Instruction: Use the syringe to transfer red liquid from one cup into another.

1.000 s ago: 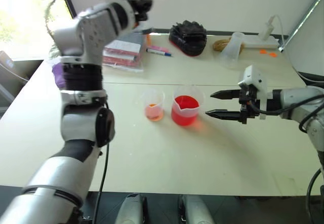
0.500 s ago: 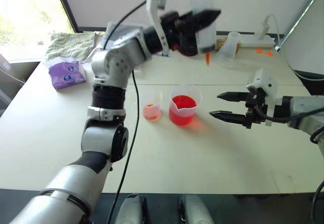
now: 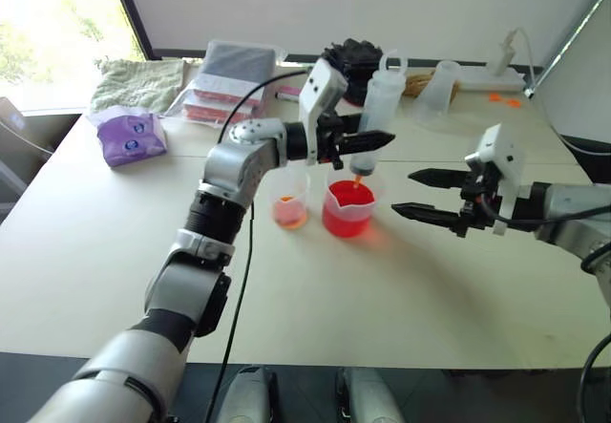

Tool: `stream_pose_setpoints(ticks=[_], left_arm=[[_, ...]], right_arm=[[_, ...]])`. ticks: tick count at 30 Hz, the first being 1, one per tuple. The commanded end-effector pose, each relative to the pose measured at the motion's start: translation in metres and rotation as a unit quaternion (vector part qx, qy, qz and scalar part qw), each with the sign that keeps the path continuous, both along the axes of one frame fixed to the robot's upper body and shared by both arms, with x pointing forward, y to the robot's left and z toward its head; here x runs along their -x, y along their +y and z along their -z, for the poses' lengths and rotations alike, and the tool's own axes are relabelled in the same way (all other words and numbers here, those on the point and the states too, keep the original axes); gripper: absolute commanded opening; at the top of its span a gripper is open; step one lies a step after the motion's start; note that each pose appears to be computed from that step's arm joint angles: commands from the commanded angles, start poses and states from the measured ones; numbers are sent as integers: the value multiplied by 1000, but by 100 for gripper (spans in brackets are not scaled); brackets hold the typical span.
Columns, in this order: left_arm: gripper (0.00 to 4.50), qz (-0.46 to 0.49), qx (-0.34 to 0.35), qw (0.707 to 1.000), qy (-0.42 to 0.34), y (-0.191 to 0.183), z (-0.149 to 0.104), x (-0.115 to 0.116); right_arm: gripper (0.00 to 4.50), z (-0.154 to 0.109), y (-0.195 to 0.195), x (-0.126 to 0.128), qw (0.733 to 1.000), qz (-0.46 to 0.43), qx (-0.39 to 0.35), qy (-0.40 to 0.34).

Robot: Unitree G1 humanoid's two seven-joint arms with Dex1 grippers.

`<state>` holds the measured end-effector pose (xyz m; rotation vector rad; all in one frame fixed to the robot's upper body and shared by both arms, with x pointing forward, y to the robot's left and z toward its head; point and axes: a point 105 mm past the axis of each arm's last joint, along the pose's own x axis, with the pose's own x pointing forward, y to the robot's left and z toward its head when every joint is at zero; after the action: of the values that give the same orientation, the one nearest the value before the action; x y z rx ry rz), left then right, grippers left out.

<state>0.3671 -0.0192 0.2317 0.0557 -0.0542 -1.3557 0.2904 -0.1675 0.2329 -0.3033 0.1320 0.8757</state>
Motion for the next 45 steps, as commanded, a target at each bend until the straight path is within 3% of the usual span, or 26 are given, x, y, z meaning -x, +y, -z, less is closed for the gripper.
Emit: stream_pose_setpoints(ticks=[1, 9, 22, 29, 40, 43, 45], left_arm=[[153, 8, 1, 1000, -22, 2, -2, 5], [153, -11, 18, 1000, -15, 8, 5, 5], [153, -18, 26, 997, -74, 8, 10, 9], [153, -25, 25, 996, -77, 8, 13, 7], [153, -23, 26, 996, -81, 7, 12, 9], [153, -21, 25, 996, -83, 7, 12, 10], [153, -20, 26, 996, -82, 7, 12, 10]], right_arm=[[349, -22, 1, -4, 999, 9, -20, -46], [349, -39, 2, -12, 996, 21, -60, -64], [349, -83, 22, -10, 982, 0, -189, 0], [349, -69, 40, -16, 985, 23, -171, 0], [349, -70, 39, -31, 979, 78, -190, -15], [264, -69, 38, -33, 978, 85, -190, -17], [173, -69, 37, -34, 978, 88, -190, -19]])
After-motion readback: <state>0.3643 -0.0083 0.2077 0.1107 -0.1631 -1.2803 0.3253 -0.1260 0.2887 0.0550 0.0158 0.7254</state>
